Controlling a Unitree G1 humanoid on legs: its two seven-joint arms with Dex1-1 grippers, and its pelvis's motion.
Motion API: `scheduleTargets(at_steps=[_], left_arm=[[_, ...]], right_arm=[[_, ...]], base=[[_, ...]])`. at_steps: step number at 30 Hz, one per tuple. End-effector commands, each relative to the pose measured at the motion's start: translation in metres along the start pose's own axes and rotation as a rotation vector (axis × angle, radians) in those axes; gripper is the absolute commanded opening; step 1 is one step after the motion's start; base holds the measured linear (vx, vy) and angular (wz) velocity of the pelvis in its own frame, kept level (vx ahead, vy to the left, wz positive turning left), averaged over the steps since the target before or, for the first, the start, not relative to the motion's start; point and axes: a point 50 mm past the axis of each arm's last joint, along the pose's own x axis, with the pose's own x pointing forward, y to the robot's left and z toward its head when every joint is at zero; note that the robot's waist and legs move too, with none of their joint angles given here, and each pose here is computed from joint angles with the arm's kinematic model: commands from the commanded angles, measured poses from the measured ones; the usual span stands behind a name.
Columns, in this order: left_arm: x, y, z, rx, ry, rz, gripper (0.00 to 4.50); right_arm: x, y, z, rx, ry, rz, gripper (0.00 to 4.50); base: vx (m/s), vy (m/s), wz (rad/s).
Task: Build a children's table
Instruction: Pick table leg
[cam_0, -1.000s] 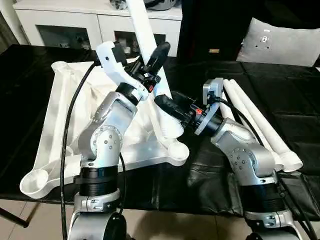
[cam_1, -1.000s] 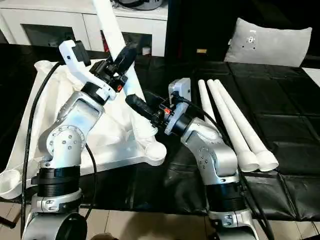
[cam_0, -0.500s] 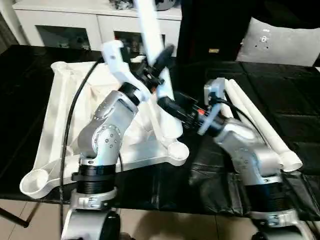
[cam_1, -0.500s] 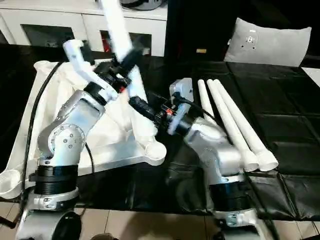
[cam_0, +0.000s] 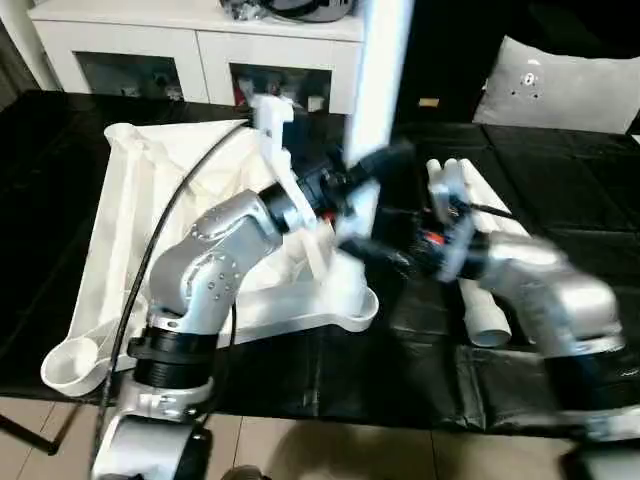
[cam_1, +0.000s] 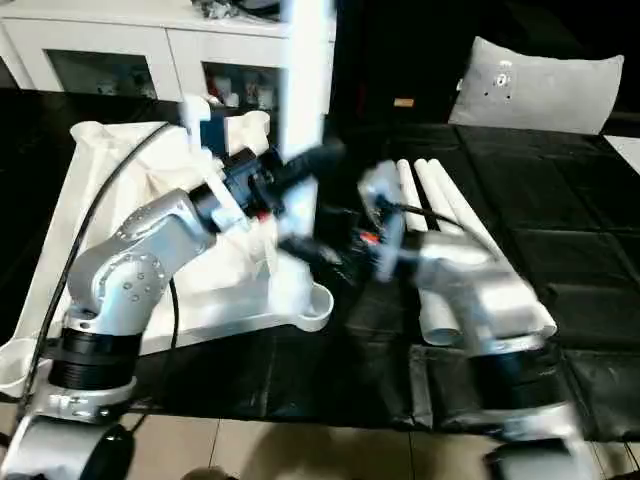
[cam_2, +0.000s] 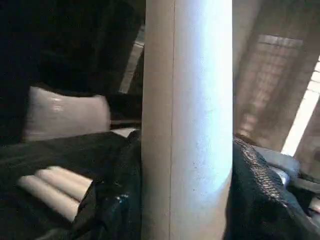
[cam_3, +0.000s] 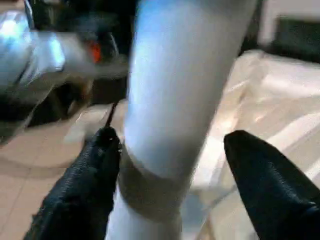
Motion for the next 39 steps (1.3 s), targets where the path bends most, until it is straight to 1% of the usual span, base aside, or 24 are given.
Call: scheduleTargets(at_steps=[1, 3, 9, 10, 13, 14, 15, 17, 20, 23, 29, 32, 39], left_arm=[[0.004, -0.011, 0.008, 0.014, -0.013, -0.100, 1.79], [0.006, -0.014, 0.010, 0.015, -0.015, -0.144, 1.79], [0.008, -0.015, 0.011, 0.024, -0.021, -0.164, 1.79], [0.008, -0.015, 0.011, 0.025, -0.023, -0.164, 1.79], [0.008, -0.015, 0.011, 0.022, -0.029, -0.164, 1.79], [0.009, -0.015, 0.011, 0.021, -0.031, -0.164, 1.79], [0.009, -0.015, 0.011, 0.021, -0.031, -0.164, 1.79], [0.010, -0.014, 0.011, 0.019, -0.040, -0.157, 1.79], [0.011, -0.013, 0.010, 0.019, -0.043, -0.153, 1.79], [0.012, -0.013, 0.010, 0.018, -0.048, -0.148, 1.79], [0.012, -0.012, 0.010, 0.017, -0.064, -0.124, 1.79], [0.012, -0.011, 0.009, 0.015, -0.066, -0.122, 1.79], [0.011, -0.011, 0.008, 0.016, -0.065, -0.113, 1.79]], right_arm=[[0.002, 0.002, 0.002, -0.013, 0.031, 0.064, 3.80], [0.000, 0.001, 0.003, -0.007, 0.050, 0.096, 3.83], [0.002, 0.000, 0.005, 0.002, 0.061, 0.135, 3.83], [0.002, 0.000, 0.005, 0.002, 0.061, 0.141, 3.54], [0.006, -0.002, 0.003, 0.008, 0.055, 0.146, 3.43], [0.007, -0.001, 0.003, 0.009, 0.055, 0.148, 3.20], [0.007, -0.001, 0.003, 0.009, 0.055, 0.148, 3.09], [0.007, -0.001, 0.001, 0.013, 0.057, 0.155, 3.01], [0.008, 0.000, 0.000, 0.017, 0.058, 0.160, 2.66], [0.009, -0.001, -0.001, 0.020, 0.052, 0.160, 2.56], [0.011, 0.001, -0.002, 0.029, 0.039, 0.169, 2.01], [0.012, 0.001, -0.003, 0.034, 0.036, 0.174, 1.91], [0.014, 0.001, -0.005, 0.033, 0.035, 0.173, 1.88]], base=[[0.000, 0.000, 0.00], [0.000, 0.000, 0.00], [0.000, 0.000, 0.00], [0.000, 0.000, 0.00], [0.000, 0.000, 0.00], [0.000, 0.000, 0.00], [0.000, 0.000, 0.00], [0.000, 0.000, 0.00], [0.000, 0.000, 0.00], [0.000, 0.000, 0.00], [0.000, 0.000, 0.00], [0.000, 0.000, 0.00], [0.000, 0.000, 0.00]])
